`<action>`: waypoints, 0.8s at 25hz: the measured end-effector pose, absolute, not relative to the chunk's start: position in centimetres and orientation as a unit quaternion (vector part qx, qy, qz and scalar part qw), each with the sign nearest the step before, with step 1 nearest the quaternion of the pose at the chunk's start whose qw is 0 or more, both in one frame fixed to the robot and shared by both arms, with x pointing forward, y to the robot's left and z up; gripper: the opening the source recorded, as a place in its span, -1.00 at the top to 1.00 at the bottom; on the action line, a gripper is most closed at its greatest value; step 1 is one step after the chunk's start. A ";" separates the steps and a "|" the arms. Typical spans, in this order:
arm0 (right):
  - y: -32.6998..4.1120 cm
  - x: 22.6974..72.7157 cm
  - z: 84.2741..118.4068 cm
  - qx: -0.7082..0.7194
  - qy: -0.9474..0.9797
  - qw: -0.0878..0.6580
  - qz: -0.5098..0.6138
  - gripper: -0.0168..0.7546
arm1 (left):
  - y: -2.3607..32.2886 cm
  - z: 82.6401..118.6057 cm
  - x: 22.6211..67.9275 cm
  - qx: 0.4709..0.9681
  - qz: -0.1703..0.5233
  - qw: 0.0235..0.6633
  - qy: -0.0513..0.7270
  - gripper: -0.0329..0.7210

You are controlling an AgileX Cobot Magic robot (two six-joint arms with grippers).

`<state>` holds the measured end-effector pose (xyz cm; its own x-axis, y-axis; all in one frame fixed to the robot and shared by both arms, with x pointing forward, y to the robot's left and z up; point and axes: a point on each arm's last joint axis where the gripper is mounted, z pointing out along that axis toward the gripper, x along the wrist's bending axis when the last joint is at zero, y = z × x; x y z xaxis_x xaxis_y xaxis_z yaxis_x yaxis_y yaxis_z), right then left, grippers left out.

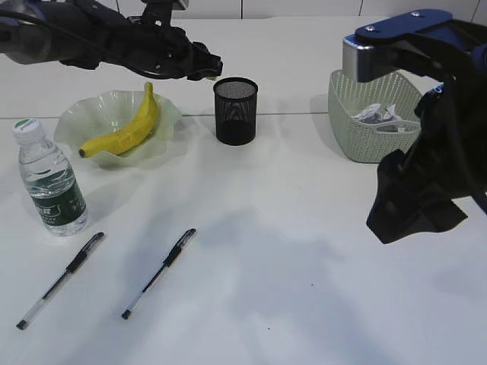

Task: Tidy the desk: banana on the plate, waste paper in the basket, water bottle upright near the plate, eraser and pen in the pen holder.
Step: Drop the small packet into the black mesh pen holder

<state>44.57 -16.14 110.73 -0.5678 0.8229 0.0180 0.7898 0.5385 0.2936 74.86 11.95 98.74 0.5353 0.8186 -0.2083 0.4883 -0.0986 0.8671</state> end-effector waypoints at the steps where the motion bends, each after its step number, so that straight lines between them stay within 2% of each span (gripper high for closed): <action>1: -16.1 44.6 110.7 0.461 0.875 0.061 0.136 -0.24 | 11.9 98.5 75.0 0.723 0.162 0.502 0.446 0.52; 12: -16.2 44.6 110.7 0.463 0.874 0.062 0.135 -0.24 | 11.1 98.1 76.2 0.735 0.180 0.521 0.395 0.52; 20: -16.2 44.6 110.7 0.464 0.874 0.064 0.134 -0.24 | 10.7 96.3 76.7 0.741 0.185 0.531 0.366 0.52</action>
<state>44.60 -16.20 110.73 -0.5621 0.8270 0.0123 0.7927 0.5345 0.2933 76.71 10.65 96.27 0.6634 0.7395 -0.1141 0.3462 -0.1681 0.9230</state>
